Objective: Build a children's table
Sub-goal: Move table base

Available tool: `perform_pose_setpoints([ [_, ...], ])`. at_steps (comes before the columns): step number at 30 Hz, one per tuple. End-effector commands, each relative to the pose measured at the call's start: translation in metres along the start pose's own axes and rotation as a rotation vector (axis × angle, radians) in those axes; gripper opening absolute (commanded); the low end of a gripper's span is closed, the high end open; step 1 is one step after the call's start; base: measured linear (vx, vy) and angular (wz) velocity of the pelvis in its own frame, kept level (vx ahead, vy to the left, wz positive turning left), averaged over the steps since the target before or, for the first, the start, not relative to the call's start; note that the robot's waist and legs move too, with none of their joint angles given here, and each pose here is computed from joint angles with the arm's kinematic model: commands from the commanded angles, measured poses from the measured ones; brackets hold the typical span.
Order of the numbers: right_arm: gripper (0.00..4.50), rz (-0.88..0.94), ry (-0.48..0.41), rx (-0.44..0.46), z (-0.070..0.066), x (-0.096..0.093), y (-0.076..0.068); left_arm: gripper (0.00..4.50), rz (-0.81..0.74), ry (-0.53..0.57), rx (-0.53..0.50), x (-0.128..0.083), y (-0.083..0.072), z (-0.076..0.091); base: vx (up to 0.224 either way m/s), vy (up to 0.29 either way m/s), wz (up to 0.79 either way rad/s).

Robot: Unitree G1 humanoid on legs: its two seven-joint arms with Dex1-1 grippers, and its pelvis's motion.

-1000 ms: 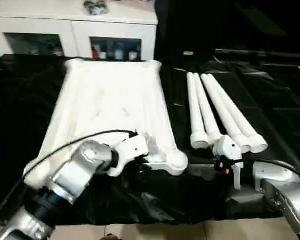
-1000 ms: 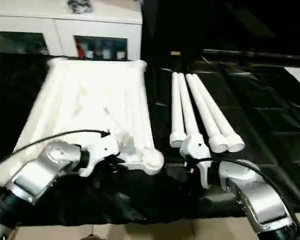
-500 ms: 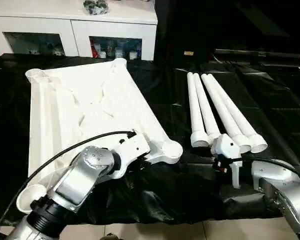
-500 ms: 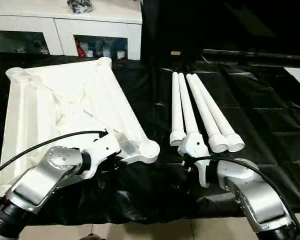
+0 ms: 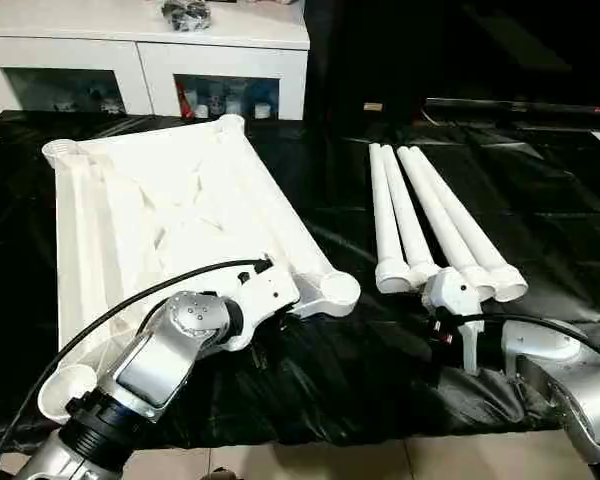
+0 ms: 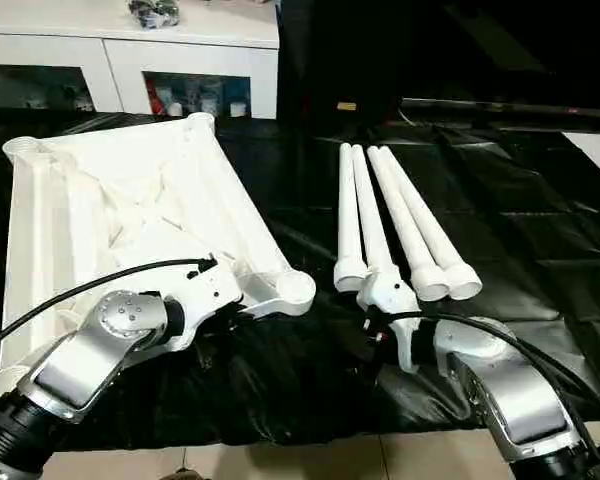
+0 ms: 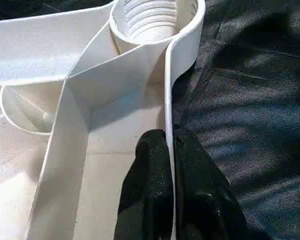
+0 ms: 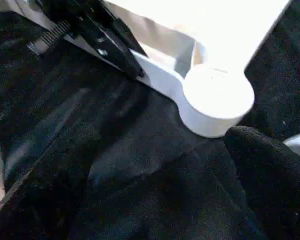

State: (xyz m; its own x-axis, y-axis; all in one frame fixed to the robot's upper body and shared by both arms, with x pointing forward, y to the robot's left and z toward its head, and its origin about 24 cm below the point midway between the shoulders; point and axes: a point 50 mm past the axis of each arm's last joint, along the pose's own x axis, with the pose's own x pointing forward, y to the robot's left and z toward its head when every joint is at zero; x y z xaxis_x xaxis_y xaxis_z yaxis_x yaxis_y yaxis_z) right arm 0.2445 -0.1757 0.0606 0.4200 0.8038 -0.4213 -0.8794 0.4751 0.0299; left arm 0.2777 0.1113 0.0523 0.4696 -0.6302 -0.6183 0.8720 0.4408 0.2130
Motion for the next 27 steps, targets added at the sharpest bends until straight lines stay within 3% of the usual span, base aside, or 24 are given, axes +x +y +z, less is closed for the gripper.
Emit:
perform_pose_setpoints([
  [1, 4.50, -0.005, 0.000, -0.005, -0.004, -0.001, -0.003, 0.29, 0.126, -0.053, 0.000, -0.010, 0.018, 0.008, 0.000, 0.000, 0.00],
  [4, 4.50, 0.001, 0.005, 0.020, -0.013, -0.002, -0.006, 0.58, 0.042, -0.084, -0.037, -0.014, 0.009, 0.015, 0.000, 0.000, 0.00],
  [9, 4.50, -0.005, 0.005, 0.024, -0.017, -0.003, -0.007, 0.99, -0.033, -0.086, -0.050, -0.016, -0.001, 0.016, 0.000, 0.000, 0.00],
  [10, 4.50, -0.018, 0.003, 0.022, -0.017, -0.006, -0.010, 1.03, -0.093, -0.066, -0.037, -0.016, -0.012, 0.014, 0.000, 0.000, 0.00],
  [15, 4.50, -0.025, -0.009, 0.009, -0.008, -0.007, -0.012, 1.43, -0.079, -0.066, -0.051, -0.015, -0.011, 0.014, 0.000, 0.000, 0.00],
  [22, 4.50, -0.083, 0.075, -0.007, -0.013, -0.001, -0.013, 2.07, -0.095, -0.094, -0.025, -0.020, -0.013, 0.017, 0.000, 0.000, 0.00],
  [27, 4.50, -0.132, 0.007, -0.013, 0.007, -0.001, -0.017, 2.41, -0.117, -0.067, -0.031, -0.015, -0.022, 0.012, 0.000, 0.000, 0.00],
])
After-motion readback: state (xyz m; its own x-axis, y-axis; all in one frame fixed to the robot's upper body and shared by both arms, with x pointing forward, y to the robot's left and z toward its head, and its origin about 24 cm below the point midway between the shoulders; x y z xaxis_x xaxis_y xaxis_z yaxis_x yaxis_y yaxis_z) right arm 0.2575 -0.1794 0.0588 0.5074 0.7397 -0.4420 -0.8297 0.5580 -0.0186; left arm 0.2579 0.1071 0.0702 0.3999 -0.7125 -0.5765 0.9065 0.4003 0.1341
